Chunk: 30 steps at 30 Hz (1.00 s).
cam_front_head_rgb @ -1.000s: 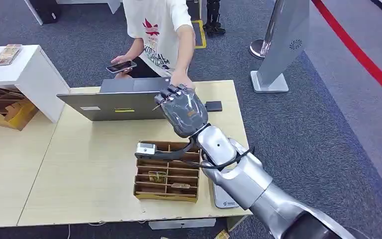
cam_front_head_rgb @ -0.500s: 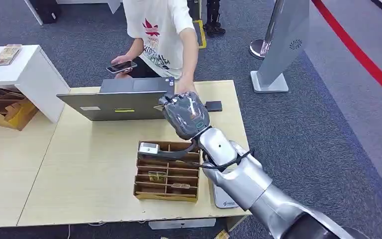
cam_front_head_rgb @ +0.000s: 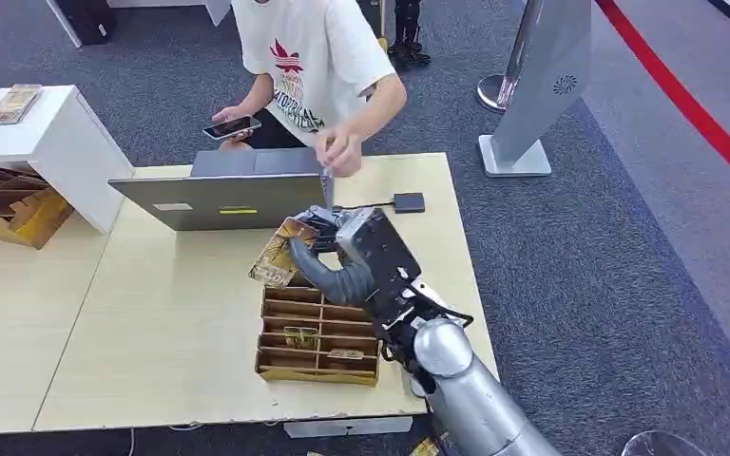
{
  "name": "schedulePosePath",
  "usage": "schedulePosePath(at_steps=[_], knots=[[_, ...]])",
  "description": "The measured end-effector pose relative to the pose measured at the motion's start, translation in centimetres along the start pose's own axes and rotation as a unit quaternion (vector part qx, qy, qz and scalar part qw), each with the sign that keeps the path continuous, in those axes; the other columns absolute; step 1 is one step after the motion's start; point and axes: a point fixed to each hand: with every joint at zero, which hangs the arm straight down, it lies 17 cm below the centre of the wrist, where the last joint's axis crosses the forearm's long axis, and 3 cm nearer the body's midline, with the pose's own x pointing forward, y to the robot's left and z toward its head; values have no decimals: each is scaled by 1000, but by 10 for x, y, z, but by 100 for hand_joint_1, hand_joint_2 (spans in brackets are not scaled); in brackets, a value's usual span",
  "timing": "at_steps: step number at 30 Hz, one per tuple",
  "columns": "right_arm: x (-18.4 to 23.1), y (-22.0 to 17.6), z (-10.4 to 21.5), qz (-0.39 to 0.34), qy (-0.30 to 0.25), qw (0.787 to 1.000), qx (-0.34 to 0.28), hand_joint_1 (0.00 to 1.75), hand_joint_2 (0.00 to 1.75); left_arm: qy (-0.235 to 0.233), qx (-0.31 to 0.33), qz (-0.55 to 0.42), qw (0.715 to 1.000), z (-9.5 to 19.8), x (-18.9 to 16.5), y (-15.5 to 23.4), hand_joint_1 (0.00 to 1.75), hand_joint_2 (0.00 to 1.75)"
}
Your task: Pass the card to the sensor for recognition and then transmit it.
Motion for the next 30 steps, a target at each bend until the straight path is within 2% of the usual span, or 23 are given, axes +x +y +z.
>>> schedulePosePath(at_steps=[3, 9, 19, 30], knots=[[8, -4, 7, -55, -8, 998, -8, 175, 175, 1, -1, 11, 1000, 0, -1, -1, 0, 0], [14, -12, 15, -72, -15, 997, -13, 175, 175, 1, -1, 20, 1000, 0, -2, -1, 0, 0], [-30, -56, 57, -13, 40, 999, -11, 175, 175, 3, -5, 55, 998, 0, -6, -3, 0, 0], [-71, -123, 140, 17, 102, 992, -78, 175, 175, 7, -3, 92, 996, 0, -14, -2, 0, 0]])
